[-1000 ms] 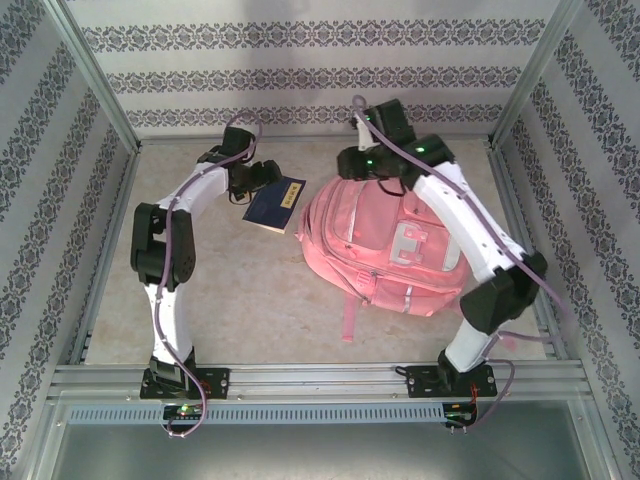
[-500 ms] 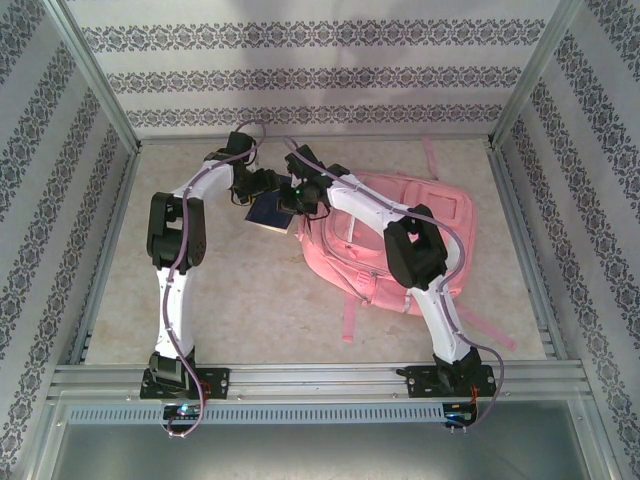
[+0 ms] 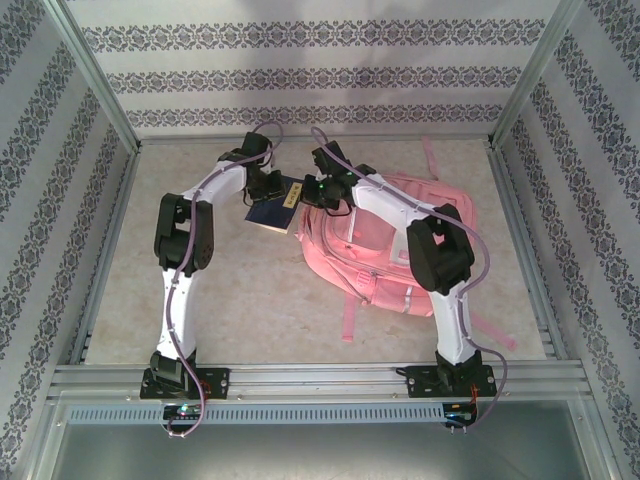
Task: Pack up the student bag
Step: Move the book to the center of the table.
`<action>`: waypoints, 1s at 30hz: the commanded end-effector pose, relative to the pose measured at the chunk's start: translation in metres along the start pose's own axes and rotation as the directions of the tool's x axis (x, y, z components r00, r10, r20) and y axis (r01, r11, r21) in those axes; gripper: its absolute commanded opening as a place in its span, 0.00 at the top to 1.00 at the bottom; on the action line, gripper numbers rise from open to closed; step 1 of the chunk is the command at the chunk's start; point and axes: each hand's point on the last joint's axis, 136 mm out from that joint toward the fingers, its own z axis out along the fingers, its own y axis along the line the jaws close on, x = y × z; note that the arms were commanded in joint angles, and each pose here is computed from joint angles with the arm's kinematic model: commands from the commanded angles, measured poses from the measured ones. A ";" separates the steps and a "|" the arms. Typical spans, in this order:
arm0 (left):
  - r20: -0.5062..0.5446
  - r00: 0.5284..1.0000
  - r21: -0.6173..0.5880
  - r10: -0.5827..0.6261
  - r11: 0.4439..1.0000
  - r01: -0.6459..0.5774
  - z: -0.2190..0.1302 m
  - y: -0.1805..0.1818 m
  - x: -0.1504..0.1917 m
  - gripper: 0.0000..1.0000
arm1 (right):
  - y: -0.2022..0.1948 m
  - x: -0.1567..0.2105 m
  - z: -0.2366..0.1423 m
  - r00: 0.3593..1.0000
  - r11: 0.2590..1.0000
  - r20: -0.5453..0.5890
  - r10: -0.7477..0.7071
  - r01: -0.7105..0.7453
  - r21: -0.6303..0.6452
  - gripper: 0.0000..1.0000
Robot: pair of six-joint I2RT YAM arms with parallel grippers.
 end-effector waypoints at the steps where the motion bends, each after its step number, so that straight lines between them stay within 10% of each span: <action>1: -0.083 0.996 -0.073 -0.017 0.997 0.011 0.012 0.012 0.024 0.88 | 0.006 -0.011 -0.027 0.998 1.000 0.061 0.007 -0.005 -0.023 0.92; 9: -0.144 0.969 -0.245 -0.198 0.956 0.159 0.016 0.065 0.081 0.91 | 0.011 0.003 -0.050 0.997 0.998 0.068 -0.039 0.042 -0.036 0.88; 22: -0.066 0.827 -0.107 -0.559 0.828 0.551 -0.026 0.079 0.186 0.96 | 0.033 0.054 -0.078 0.981 0.981 0.026 -0.191 0.192 -0.022 0.78; 30: 0.005 0.880 0.092 -0.475 0.877 0.472 -0.108 0.049 0.216 0.82 | 0.048 0.126 -0.059 0.949 0.962 -0.155 -0.275 0.271 -0.042 0.76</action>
